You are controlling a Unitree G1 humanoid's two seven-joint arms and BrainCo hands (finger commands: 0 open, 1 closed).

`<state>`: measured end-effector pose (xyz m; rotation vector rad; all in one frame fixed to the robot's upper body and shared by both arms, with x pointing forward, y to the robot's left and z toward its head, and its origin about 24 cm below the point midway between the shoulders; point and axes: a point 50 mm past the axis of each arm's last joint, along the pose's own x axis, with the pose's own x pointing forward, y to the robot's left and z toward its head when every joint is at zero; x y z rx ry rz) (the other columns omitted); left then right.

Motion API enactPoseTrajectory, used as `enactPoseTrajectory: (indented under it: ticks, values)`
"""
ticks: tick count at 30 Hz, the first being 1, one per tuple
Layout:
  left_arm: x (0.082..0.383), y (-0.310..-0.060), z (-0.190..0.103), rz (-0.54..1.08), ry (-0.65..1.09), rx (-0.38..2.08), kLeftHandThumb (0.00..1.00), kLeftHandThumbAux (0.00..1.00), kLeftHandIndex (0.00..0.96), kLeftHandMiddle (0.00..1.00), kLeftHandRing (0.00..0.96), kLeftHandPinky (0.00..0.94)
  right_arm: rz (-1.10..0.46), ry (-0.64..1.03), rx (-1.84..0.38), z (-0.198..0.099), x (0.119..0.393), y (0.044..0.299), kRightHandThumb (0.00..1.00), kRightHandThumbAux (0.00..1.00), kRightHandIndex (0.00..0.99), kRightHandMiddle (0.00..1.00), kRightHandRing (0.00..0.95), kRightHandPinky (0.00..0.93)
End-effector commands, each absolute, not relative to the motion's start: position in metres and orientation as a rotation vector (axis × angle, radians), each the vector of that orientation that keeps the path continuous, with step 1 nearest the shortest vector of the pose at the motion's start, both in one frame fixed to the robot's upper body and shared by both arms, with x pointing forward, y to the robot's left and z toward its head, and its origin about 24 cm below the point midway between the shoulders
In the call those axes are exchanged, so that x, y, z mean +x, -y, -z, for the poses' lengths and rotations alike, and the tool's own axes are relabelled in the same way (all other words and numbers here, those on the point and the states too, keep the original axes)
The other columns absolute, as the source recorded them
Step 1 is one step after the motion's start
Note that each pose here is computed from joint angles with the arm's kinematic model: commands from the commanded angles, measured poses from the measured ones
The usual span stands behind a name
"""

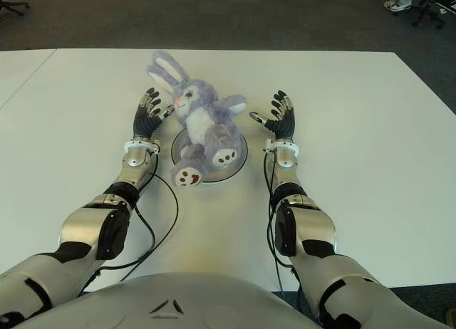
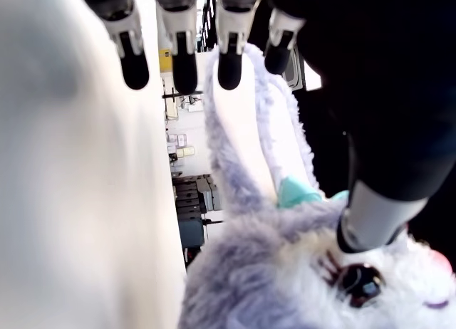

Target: Put the doll into the plate.

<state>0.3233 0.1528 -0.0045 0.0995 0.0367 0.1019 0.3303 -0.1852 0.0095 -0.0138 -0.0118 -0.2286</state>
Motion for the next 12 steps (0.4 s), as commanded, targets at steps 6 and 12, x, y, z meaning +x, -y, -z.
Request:
enactPoseTrajectory:
  ticks: [6, 12]
  values:
    - [0.2305, -0.1692, 0.1017, -0.140, -0.510, 0.140, 0.044, 0.672, 0.049, 0.114, 0.120, 0.128, 0.263, -0.508, 0.052, 0.0973, 0.2392, 0.1722, 0.000, 0.948, 0.125, 0.161, 0.148, 0.165]
    - [0.2307, -0.1685, 0.1017, -0.139, -0.512, 0.154, 0.015, 0.652, 0.054, 0.118, 0.121, 0.122, 0.266, -0.505, 0.048, 0.0971, 0.2393, 0.1727, 0.000, 0.949, 0.130, 0.164, 0.149, 0.168]
